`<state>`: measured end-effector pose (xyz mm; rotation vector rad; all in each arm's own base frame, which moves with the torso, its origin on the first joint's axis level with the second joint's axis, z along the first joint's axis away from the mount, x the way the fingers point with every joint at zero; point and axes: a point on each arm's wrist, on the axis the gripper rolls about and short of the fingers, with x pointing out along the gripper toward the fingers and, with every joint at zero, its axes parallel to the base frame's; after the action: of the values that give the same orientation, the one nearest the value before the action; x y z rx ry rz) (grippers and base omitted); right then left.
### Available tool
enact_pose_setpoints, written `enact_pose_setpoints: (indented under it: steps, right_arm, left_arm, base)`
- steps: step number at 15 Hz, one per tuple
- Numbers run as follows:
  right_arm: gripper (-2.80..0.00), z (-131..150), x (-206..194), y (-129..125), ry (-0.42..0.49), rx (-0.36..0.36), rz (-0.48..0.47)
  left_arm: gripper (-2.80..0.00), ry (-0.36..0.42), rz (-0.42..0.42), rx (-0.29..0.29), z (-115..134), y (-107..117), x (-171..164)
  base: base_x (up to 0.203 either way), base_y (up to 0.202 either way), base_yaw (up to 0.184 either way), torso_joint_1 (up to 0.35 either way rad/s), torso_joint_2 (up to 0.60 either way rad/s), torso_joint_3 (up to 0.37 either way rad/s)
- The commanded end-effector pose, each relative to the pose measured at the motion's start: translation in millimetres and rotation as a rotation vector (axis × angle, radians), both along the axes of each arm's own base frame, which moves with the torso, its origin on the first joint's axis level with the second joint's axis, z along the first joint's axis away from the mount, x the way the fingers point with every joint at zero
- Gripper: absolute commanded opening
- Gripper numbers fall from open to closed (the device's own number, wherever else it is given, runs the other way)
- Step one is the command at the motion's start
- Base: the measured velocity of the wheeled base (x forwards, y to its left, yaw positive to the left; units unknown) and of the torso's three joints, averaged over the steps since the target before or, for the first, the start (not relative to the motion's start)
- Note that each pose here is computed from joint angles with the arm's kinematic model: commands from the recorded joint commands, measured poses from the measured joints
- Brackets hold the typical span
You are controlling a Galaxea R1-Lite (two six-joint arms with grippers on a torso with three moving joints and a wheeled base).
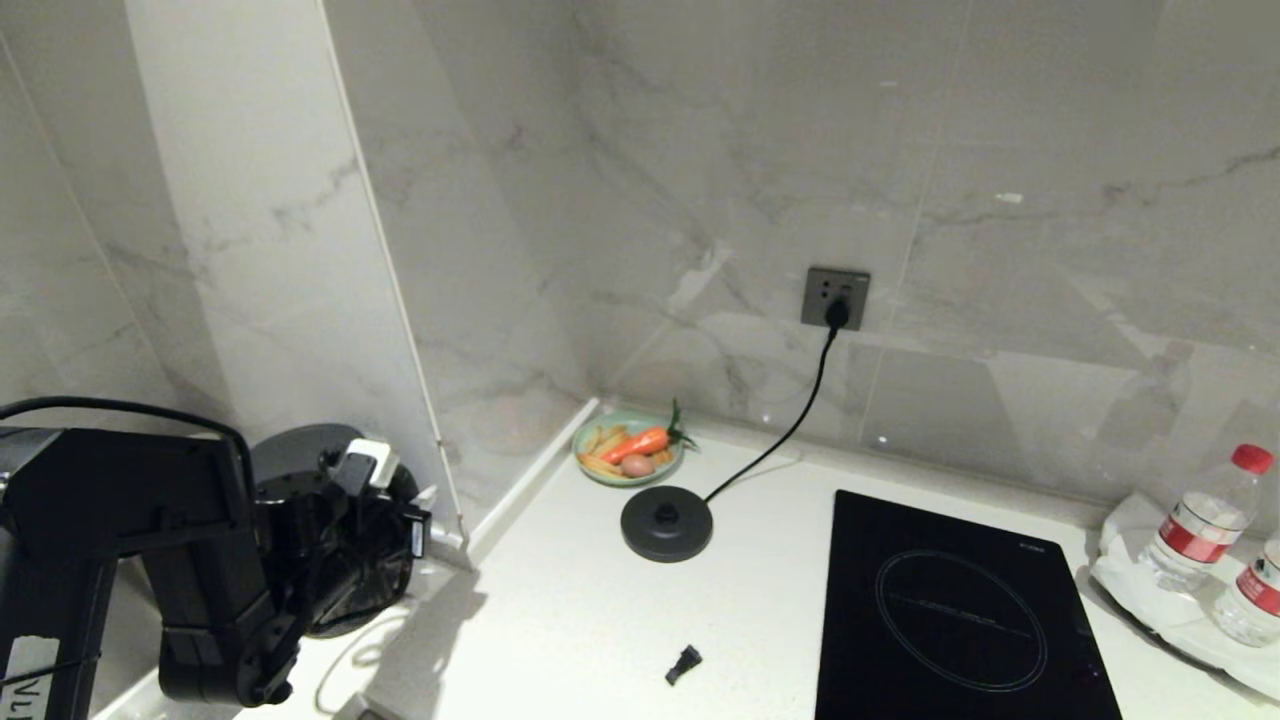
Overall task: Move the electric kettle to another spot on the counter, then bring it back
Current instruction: Place it by the sink
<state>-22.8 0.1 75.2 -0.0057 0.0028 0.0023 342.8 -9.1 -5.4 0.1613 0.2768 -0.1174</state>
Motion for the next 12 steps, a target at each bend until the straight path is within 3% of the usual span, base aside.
enact_pose_setpoints:
  steps: [1,6,7,12]
  right_arm:
    - [-2.80,0.0,0.0,0.0,0.001,0.000,0.001]
    - [-2.80,0.0,0.1,0.0,0.001,0.000,0.001]
    - [-2.80,0.0,0.0,0.0,0.000,0.000,0.001]
    - [-2.80,0.0,0.1,0.0,0.002,0.000,0.001]
  left_arm:
    - [-2.80,0.005,-0.004,0.001,-3.0,-1.7,0.5]
    - [-2.80,0.001,-0.010,0.005,-1.6,-6.0,0.2]
    - [0.00,0.005,-0.011,0.005,-2.0,-6.5,-0.6]
    - [0.00,-0.001,-0.008,0.007,2.7,-9.7,-3.4]
  base:
    - [0.000,0.000,0.000,0.000,0.00,0.000]
    - [0.000,0.000,0.000,0.000,0.00,0.000]
    - [0.000,0.000,0.000,0.000,0.00,0.000]
    - [0.000,0.000,0.000,0.000,0.00,0.000]
